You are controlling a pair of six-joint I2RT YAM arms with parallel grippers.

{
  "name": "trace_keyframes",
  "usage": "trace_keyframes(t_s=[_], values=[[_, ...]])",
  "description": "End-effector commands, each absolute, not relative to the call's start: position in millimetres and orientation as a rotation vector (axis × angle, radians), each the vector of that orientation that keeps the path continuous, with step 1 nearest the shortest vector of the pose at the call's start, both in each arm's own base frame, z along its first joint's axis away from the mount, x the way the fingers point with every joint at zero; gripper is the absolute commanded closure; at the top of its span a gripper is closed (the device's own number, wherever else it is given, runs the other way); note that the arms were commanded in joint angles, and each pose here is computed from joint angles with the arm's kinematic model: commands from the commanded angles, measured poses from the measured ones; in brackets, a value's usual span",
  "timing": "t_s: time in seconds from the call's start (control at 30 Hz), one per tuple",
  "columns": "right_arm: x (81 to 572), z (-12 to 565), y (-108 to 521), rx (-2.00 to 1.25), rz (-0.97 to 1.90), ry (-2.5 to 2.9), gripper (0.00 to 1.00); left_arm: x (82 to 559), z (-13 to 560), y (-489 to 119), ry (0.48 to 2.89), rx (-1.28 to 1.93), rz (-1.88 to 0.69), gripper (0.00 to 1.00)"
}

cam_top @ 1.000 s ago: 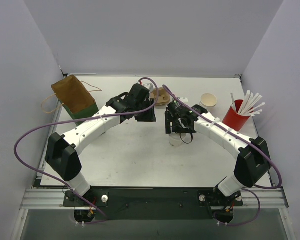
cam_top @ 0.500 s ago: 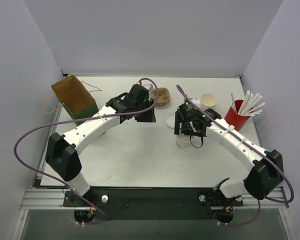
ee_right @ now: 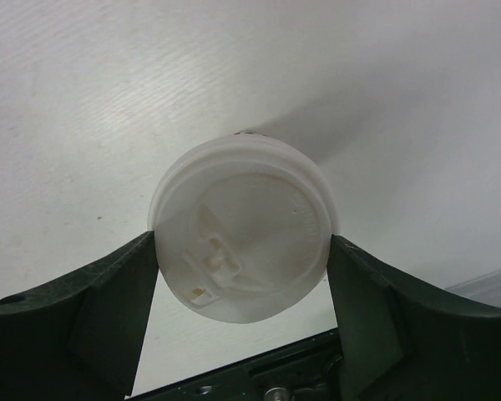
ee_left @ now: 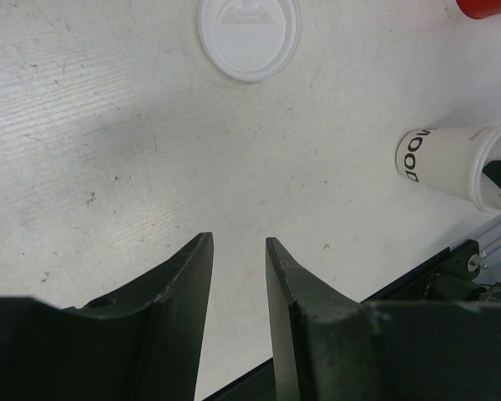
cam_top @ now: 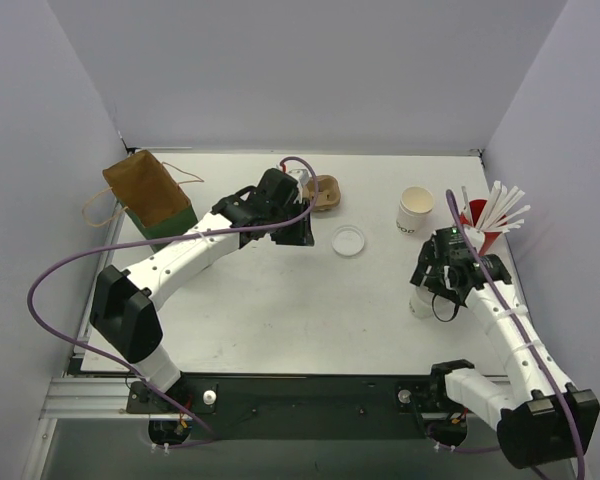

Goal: Pack the takeout coffee

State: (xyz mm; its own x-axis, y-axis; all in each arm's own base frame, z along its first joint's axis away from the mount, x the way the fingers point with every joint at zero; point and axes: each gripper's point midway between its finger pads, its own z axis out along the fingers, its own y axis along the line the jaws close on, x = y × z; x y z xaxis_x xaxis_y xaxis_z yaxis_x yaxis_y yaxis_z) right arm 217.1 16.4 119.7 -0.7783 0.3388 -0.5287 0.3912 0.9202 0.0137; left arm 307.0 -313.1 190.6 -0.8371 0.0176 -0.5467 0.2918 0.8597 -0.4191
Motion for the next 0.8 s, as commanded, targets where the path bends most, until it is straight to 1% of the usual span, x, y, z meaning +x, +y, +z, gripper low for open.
trace_keyframes(t_s=[0.0, 0.2, 0.27, 0.37, 0.4, 0.47, 0.5, 0.6, 0.77], values=[[194.8, 112.1, -10.7, 0.617, -0.187, 2.56, 0.36, 306.9, 220.6, -313.3, 2.394, 0.254, -0.741, 0.58], [193.6, 105.8, -19.3, 0.689, -0.204, 2.592, 0.37, 303.8, 221.0, -311.3, 2.392, 0.264, -0.747, 0.58], [193.9, 107.2, -20.5, 0.697, -0.207, 2.583, 0.36, 304.0, 220.9, -310.5, 2.39, 0.262, -0.747, 0.58], [193.5, 108.6, -22.0, 0.709, -0.205, 2.571, 0.29, 303.3, 220.9, -310.4, 2.39, 0.265, -0.753, 0.58], [193.5, 110.0, -21.9, 0.714, -0.2, 2.564, 0.24, 303.1, 221.5, -310.3, 2.388, 0.265, -0.754, 0.58], [194.3, 112.4, -19.7, 0.726, -0.169, 2.556, 0.18, 303.8, 222.1, -310.0, 2.386, 0.263, -0.754, 0.58], [194.5, 114.0, -19.3, 0.725, -0.161, 2.552, 0.13, 304.0, 222.8, -310.1, 2.385, 0.263, -0.755, 0.58], [193.8, 118.8, -17.7, 0.722, -0.146, 2.549, 0.07, 305.7, 224.7, -311.1, 2.381, 0.262, -0.758, 0.58], [192.2, 131.7, -17.3, 0.724, -0.135, 2.529, 0.06, 310.8, 231.2, -312.7, 2.367, 0.256, -0.763, 0.57]])
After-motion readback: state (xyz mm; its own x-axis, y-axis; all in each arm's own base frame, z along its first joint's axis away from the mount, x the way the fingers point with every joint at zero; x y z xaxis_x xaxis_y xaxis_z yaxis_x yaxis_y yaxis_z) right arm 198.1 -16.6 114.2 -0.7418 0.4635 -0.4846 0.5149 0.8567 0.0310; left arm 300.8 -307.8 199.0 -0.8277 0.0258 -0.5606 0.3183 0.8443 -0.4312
